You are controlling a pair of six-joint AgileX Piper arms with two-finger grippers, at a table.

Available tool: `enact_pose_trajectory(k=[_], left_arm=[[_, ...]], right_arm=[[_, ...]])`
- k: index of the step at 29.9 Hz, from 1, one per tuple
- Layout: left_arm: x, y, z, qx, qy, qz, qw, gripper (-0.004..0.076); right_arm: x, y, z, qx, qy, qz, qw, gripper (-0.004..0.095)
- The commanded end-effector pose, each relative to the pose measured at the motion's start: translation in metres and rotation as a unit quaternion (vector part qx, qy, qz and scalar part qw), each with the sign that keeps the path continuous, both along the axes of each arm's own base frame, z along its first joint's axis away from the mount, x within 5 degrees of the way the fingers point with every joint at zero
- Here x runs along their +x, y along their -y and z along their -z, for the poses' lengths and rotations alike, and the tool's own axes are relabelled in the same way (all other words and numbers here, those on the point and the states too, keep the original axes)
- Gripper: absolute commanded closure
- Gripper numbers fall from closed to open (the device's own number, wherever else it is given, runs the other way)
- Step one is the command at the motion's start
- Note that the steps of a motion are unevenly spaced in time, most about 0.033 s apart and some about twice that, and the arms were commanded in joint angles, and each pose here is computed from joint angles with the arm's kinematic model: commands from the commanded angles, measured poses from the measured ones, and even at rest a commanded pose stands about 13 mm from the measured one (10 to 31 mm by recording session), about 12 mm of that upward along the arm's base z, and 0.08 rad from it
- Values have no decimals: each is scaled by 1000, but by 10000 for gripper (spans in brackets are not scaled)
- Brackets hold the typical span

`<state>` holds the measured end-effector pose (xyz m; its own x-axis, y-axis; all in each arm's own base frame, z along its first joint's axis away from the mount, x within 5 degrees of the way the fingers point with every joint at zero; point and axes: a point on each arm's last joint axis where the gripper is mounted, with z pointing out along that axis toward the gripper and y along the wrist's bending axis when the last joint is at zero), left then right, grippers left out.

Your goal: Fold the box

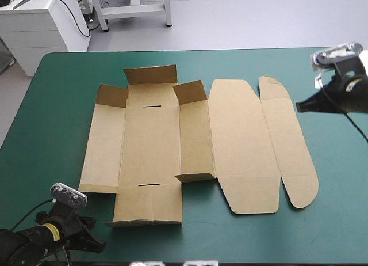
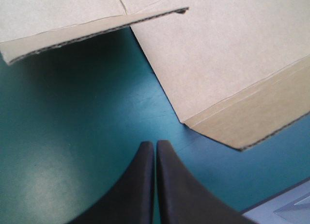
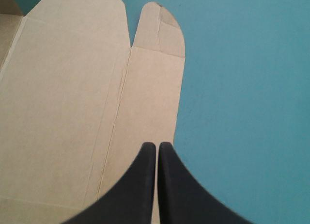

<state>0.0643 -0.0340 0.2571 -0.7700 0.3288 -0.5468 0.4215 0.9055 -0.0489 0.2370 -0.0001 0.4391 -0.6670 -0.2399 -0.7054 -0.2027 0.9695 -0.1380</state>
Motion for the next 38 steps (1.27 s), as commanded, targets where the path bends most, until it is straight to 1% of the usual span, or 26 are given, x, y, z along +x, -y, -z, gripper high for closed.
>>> enact_pose_trajectory(k=[1,3,9,13,17,21,27,33,38], left_arm=[[4,2,-9,-16,25,1,1000,731],[4,2,-9,-16,25,1,1000,731],[4,2,-9,-16,25,1,1000,731],[4,2,-9,-16,25,1,1000,731],[4,3,-9,-17,26,1,1000,731],[4,3,-9,-17,26,1,1000,731],[3,3,-12,-18,28,1,999,731],[-3,1,-45,-29,35,1,999,731],[-9,-2,-84,-48,76,1,996,731]], right_arm=[[-39,-1,5,6,69,4,998,908],[-58,-1,23,8,69,5,998,908],[-112,-4,54,17,86,5,996,909],[-137,-6,68,21,98,4,995,910],[-157,-8,80,32,109,0,994,910],[-169,-11,93,48,114,-5,992,910],[-174,-11,111,42,104,-9,994,910],[-173,-11,111,39,111,-9,993,910],[-172,-11,109,38,124,-8,991,910]])
